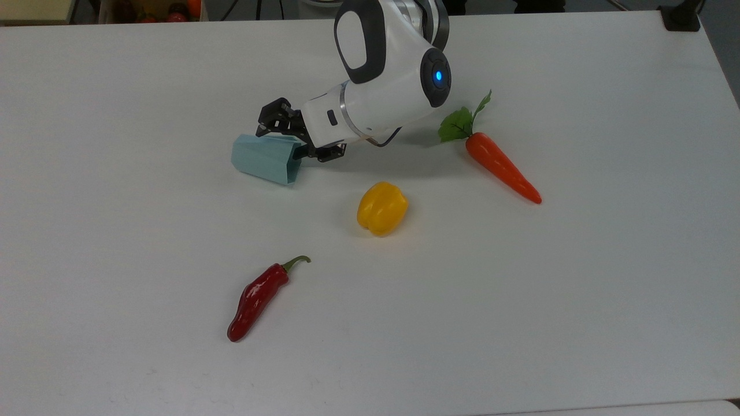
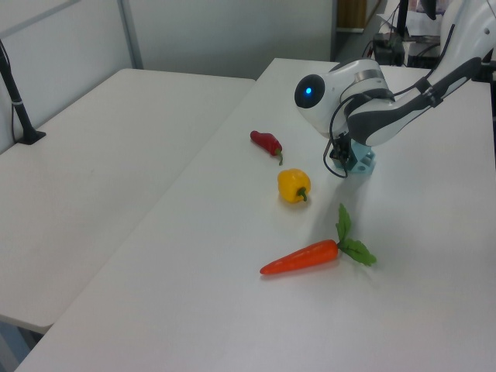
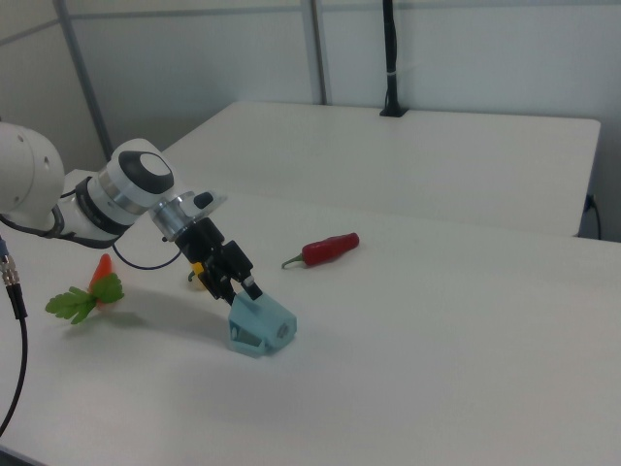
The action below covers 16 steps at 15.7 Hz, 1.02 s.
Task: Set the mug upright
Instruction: 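Close the gripper on the mug's open rim, then rotate the held mug so its base rests on the table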
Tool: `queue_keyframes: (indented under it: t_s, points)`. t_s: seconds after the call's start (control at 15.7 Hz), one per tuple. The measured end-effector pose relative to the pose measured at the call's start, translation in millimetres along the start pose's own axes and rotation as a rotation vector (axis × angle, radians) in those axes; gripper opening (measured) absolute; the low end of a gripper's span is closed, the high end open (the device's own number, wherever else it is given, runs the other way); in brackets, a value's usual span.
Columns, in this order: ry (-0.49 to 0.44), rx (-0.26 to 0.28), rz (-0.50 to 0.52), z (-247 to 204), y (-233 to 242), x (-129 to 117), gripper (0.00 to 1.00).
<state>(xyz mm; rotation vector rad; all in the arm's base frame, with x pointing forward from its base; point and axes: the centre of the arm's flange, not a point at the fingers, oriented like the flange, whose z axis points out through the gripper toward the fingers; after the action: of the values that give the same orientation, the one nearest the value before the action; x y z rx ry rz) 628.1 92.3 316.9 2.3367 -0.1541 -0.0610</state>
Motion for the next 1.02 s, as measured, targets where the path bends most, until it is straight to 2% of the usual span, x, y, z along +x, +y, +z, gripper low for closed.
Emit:
queue_keyframes:
  t_s: [0.06,0.13,0.26,0.38,0.45,0.57,0.64,0.7,0.83,1.02]
  points:
    - [0.003,-0.014,-0.005,4.0,-0.9,1.1,0.84]
    - [0.002,-0.024,-0.009,8.8,-2.1,2.0,0.76]
    - [-0.005,-0.034,-0.012,16.6,-3.4,3.4,0.73]
    - [-0.011,-0.038,-0.012,20.2,-2.9,3.8,0.62]
    - [-0.013,-0.039,-0.011,20.9,-2.3,3.9,0.62]
    - [-0.016,-0.043,-0.009,21.5,-0.8,4.2,0.49]
    - [-0.019,-0.045,-0.009,22.0,-0.2,4.1,0.49]
    - [-0.024,-0.057,-0.009,22.1,2.2,4.0,0.44]
    - [-0.036,-0.080,-0.004,21.4,10.2,4.7,0.23]
    - [-0.042,-0.089,0.003,23.3,19.7,7.1,0.15]
